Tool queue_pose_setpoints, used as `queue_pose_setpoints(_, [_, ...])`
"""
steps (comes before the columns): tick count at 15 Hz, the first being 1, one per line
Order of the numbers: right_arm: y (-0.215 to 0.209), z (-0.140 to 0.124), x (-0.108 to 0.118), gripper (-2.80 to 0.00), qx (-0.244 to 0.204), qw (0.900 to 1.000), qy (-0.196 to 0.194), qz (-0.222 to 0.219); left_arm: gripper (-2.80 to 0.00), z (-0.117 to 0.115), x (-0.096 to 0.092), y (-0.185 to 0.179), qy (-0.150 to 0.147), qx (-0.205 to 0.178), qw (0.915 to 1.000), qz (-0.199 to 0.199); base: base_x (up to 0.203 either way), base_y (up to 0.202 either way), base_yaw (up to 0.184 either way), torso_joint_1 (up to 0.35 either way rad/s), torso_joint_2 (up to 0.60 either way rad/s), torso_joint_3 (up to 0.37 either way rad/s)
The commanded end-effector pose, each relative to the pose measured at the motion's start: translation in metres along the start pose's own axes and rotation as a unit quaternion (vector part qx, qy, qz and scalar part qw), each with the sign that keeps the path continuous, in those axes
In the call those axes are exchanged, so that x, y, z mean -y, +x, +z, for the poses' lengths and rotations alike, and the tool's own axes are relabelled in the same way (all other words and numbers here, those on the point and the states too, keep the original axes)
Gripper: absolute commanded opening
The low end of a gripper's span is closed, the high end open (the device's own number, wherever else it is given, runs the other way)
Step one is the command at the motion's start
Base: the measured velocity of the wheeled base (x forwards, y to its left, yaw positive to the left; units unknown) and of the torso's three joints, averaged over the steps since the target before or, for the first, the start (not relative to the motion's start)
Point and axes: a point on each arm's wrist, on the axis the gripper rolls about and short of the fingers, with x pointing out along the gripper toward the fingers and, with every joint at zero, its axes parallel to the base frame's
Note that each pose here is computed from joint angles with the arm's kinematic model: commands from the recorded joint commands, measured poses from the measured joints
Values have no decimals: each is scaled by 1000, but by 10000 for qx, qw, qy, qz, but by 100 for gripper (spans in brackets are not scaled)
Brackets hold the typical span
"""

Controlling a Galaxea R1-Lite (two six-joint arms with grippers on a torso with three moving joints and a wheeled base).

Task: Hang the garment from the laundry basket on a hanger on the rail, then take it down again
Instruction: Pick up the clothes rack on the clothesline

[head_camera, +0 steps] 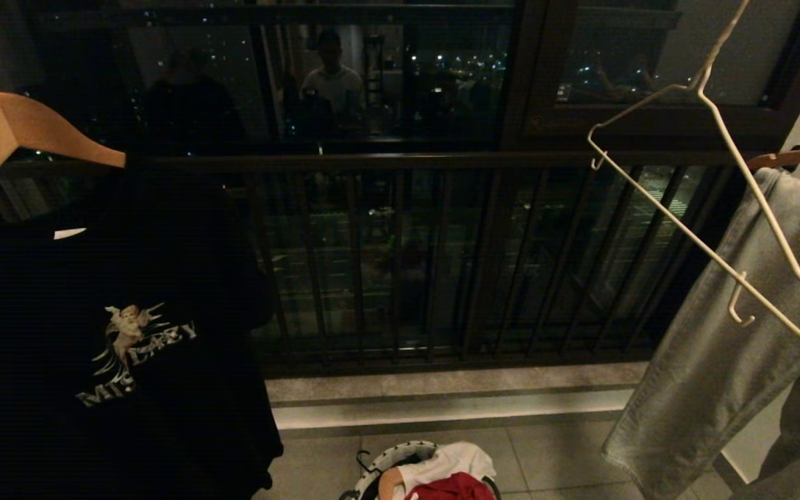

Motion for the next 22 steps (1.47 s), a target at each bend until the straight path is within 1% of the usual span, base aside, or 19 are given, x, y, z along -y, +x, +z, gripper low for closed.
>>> queue_pose_setpoints(1, [0, 0, 0, -280, 3, 10000, -2, 4, -280, 0, 0, 0, 2, -7, 10000, 0, 0, 0, 0, 163, -361, -187])
queue_pose_setpoints(7, [0, 0, 0, -280, 3, 10000, 9, 4, -280, 0, 0, 0, 9, -7, 10000, 0, 0, 0, 0, 144, -314, -161])
queue_pose_setpoints(22, [0, 0, 0, -280, -20, 10000, -9, 4, -280, 0, 0, 0, 2, -7, 10000, 0, 0, 0, 0, 0, 0, 0])
